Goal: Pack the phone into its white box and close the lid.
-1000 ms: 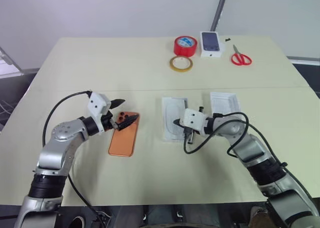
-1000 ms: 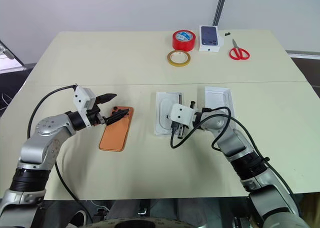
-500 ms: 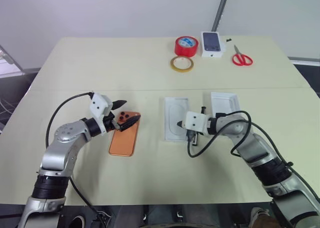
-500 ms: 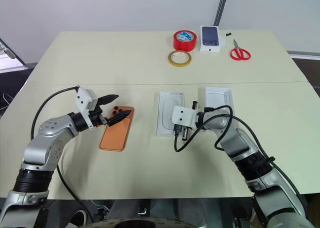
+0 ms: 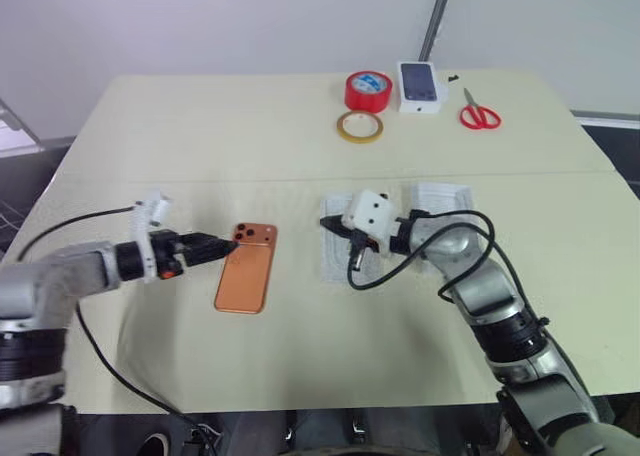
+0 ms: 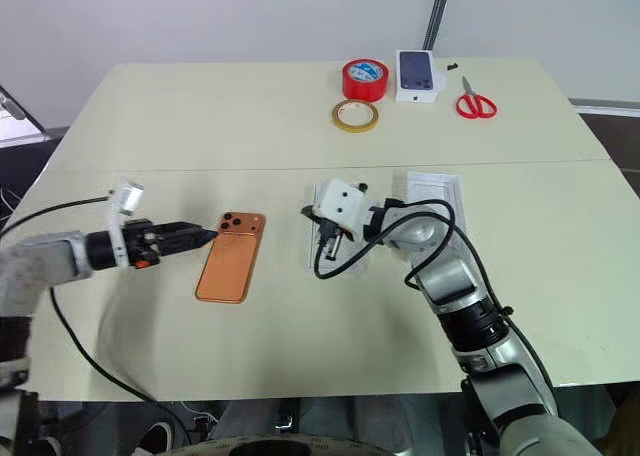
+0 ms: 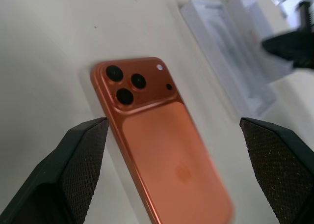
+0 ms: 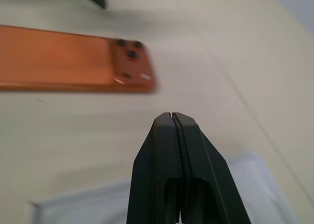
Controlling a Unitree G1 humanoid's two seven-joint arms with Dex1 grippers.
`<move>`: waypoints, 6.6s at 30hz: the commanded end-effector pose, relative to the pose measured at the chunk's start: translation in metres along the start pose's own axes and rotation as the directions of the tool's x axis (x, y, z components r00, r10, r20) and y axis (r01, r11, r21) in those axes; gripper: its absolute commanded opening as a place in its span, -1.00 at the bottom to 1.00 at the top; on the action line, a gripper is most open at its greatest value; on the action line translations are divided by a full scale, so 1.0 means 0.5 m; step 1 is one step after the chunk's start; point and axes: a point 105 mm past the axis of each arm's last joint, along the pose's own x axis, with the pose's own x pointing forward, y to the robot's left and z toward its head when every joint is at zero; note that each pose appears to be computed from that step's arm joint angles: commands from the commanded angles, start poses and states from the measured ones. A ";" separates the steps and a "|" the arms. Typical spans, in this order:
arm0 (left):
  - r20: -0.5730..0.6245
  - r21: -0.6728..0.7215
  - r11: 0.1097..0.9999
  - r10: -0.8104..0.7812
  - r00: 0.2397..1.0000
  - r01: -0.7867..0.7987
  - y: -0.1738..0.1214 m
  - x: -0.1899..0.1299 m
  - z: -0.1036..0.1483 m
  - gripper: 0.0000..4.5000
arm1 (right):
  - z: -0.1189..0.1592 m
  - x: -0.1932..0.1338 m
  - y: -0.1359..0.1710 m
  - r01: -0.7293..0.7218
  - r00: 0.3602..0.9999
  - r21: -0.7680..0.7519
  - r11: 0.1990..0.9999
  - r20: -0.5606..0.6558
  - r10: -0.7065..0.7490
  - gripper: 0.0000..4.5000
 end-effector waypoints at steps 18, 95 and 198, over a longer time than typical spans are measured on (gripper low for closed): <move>-0.192 -0.188 0.978 0.057 0.980 -0.094 0.032 0.035 -0.105 1.00 | -0.025 0.151 0.066 -0.272 0.939 -0.032 0.962 -0.228 0.258 -0.98; 0.250 -0.459 0.837 -0.200 0.947 0.298 -0.043 0.095 -0.020 -1.00 | -0.006 -0.103 0.065 -0.343 0.939 0.064 0.937 0.046 0.341 0.75; 0.144 0.040 0.995 -0.098 0.985 0.093 -0.115 0.180 0.148 0.44 | -0.087 -0.132 -0.041 0.071 0.996 0.079 0.994 -0.056 -0.067 0.54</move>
